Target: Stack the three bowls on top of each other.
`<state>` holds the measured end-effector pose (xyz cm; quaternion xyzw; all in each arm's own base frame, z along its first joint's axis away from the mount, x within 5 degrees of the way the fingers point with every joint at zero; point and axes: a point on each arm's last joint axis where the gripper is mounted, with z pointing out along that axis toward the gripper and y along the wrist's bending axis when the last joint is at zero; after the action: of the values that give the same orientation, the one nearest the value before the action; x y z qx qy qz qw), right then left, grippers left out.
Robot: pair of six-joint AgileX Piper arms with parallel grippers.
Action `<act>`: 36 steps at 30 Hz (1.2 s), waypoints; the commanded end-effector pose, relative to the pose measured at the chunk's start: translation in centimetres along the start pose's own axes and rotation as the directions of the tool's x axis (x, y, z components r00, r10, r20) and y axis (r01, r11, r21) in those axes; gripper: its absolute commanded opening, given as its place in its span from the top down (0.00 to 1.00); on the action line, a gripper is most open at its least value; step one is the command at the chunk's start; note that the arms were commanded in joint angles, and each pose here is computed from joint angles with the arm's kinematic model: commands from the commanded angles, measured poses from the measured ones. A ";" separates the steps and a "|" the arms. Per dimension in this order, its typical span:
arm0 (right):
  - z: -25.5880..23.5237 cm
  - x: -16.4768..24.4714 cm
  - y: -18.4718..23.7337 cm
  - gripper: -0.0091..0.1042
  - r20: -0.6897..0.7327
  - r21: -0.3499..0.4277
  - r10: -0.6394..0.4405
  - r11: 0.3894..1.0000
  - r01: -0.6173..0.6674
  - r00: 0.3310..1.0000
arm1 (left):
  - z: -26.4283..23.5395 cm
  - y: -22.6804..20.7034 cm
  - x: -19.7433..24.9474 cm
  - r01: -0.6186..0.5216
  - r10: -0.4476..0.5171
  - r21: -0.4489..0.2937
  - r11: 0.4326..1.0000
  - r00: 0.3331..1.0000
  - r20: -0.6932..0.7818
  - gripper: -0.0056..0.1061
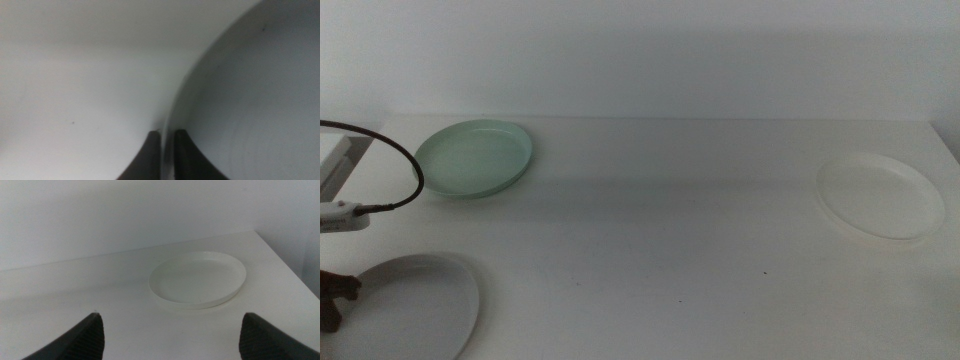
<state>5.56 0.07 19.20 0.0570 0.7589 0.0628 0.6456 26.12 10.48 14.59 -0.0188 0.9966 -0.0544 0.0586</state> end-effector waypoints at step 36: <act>0.0 0.0 -0.1 0.25 0.013 0.007 -0.007 1.000 0.007 1.000 | -5.2 -27.0 -11.9 -0.256 0.233 0.214 0.943 0.964 0.124 0.97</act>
<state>5.56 0.07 19.22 0.0569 0.7583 0.0629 0.6463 37.57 -14.27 23.88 0.1113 0.9769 -0.1480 0.1070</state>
